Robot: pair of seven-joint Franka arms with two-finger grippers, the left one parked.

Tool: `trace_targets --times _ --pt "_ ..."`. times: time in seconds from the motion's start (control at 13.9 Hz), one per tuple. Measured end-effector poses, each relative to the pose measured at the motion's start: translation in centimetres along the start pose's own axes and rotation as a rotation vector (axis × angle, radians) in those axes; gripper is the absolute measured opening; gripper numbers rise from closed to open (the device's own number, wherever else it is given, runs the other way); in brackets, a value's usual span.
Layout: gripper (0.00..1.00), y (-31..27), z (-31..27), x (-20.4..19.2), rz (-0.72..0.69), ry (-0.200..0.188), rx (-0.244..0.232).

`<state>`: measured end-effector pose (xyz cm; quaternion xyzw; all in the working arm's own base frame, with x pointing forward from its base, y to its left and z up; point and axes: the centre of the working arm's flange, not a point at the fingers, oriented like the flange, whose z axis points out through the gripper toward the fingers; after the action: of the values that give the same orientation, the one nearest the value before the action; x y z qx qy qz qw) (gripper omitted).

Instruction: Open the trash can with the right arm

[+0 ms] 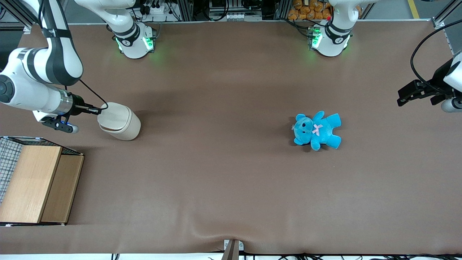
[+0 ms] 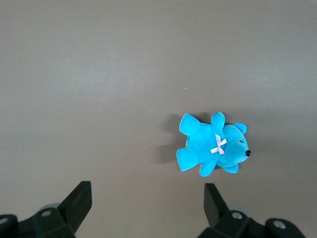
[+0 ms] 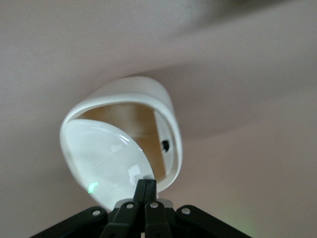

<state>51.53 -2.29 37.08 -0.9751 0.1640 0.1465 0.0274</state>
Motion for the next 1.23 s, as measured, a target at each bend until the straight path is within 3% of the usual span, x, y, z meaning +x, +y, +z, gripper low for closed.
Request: trace_targets --times 0.29,0.5,0.79,1.01,1.23 --pt "0.01 -3.7 -4.1 -1.0 0.0 -0.005 -0.014" --pt "0.26 -4.0 -8.2 -1.2 -0.006 0.01 -0.007" --pt "0.69 -4.4 -15.4 -1.8 -0.02 0.084 0.018" --pt "0.99 -4.4 -20.1 -2.9 -0.028 0.103 0.025" --pt "1.0 -3.5 -22.8 -3.2 -0.05 0.142 0.037"
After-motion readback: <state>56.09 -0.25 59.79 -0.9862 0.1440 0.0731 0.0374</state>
